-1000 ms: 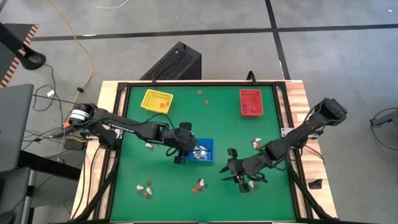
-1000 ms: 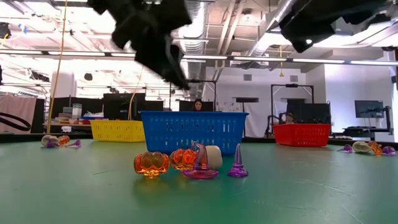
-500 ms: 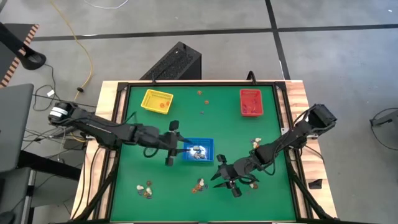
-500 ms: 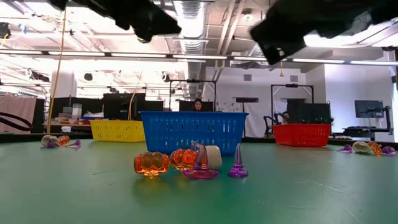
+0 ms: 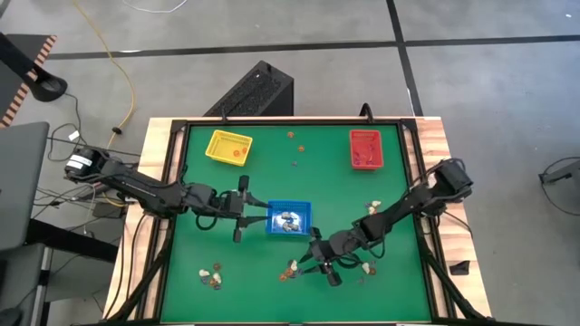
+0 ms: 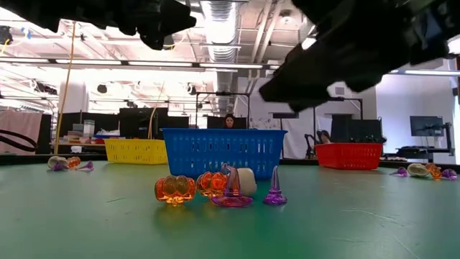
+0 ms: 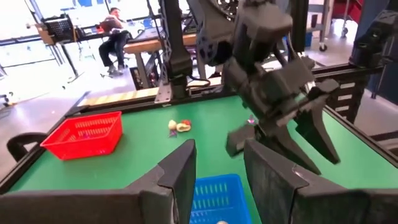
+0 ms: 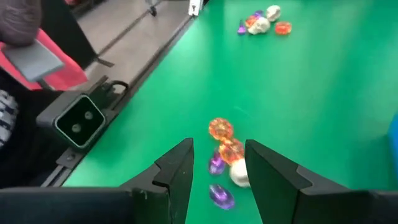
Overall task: Sort Halloween decoration
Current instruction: Put the purple witch hat toy into the red bin
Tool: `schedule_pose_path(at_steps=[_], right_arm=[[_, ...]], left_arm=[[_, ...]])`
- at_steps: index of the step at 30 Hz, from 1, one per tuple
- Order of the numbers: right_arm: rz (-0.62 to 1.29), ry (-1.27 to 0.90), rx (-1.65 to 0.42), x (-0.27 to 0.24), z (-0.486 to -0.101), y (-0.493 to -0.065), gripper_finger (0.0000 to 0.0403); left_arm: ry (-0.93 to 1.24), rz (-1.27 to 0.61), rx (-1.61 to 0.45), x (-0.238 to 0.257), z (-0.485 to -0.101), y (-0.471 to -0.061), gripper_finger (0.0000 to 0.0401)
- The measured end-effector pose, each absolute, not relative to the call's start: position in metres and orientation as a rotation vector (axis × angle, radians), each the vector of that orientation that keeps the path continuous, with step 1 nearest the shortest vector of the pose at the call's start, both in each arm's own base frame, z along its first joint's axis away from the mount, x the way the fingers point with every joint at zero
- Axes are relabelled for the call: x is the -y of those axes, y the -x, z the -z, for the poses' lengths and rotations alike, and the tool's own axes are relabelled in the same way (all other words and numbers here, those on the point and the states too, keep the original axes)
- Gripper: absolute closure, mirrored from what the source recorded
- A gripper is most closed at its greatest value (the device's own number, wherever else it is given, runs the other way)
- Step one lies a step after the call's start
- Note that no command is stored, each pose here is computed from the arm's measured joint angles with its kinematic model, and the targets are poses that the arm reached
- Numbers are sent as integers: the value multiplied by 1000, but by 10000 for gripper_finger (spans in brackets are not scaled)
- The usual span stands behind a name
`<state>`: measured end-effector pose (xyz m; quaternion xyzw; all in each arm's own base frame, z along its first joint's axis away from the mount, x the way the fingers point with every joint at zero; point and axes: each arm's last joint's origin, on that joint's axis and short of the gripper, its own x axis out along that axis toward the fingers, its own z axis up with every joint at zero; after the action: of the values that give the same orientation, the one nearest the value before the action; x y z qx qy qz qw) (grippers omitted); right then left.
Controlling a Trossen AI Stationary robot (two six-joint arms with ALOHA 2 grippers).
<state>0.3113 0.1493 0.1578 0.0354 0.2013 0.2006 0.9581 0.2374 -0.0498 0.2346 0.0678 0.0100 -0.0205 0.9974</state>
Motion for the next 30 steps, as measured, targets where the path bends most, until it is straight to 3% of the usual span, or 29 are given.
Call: schedule_pose_path(at_steps=[17,30], right_arm=[[-403,-131,-517,-157,-113,-328,239],[-403,-130,-526,-157,-112,-327,373]], left_arm=[[-128,70,-30,50,-233,-237,276],[-124,70,-30,51,-233,-237,276]])
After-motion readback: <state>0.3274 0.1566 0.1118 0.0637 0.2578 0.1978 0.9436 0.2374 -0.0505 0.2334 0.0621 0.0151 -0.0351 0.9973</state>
